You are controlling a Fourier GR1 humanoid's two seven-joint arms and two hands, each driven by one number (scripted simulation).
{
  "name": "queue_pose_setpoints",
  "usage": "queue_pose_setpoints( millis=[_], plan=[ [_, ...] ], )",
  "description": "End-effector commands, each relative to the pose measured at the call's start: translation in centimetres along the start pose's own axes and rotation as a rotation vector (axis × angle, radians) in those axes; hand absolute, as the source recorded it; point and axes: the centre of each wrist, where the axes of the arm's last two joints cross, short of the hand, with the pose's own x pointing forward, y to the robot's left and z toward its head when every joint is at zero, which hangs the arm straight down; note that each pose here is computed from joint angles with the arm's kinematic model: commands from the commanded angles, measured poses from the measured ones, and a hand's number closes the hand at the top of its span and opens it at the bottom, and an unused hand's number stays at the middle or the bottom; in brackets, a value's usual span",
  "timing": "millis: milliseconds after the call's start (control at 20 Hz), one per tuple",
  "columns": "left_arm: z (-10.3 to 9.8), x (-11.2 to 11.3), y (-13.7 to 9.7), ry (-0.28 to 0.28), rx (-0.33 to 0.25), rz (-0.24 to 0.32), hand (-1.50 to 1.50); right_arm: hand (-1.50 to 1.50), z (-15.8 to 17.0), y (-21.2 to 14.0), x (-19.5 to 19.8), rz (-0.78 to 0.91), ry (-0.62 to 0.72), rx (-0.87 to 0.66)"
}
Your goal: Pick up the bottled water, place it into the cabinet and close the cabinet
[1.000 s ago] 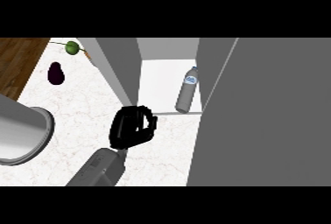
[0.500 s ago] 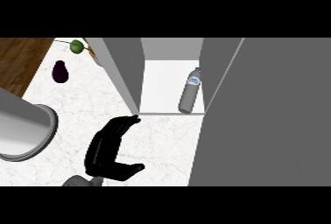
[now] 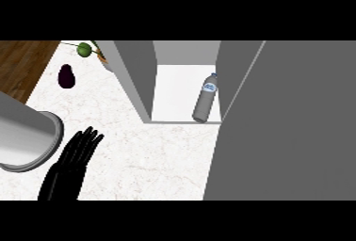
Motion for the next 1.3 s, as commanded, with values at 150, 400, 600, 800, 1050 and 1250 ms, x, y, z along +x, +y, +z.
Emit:
queue_pose_setpoints(
  millis=[150,400,600,800,1050,1250],
  plan=[
    [3.8,4.0,3.9,0.006,-0.018,-0.108,-1.50,1.50,-1.0,5.7,3.1,0.111,-0.064,0.120],
    [2.7,6.2,4.0,-0.044,-0.046,-0.137,-1.50,1.50,-3.7,7.0,2.5,0.075,-0.082,0.173],
    [2.7,6.9,3.8,-0.037,-0.035,-0.117,-1.50,1.50,-5.7,8.7,2.5,0.045,-0.061,0.245],
    [3.3,8.0,4.5,-0.019,-0.026,-0.131,-1.50,1.50,-8.7,10.8,1.4,0.026,-0.065,0.289],
    [2.8,10.1,5.1,-0.016,-0.046,-0.121,-1.50,1.50,-12.9,16.2,-0.6,0.038,-0.038,0.285],
    [3.1,10.8,4.5,-0.039,-0.063,-0.112,-1.50,1.50,-16.4,19.2,-1.0,0.027,-0.021,0.218]
  ],
)
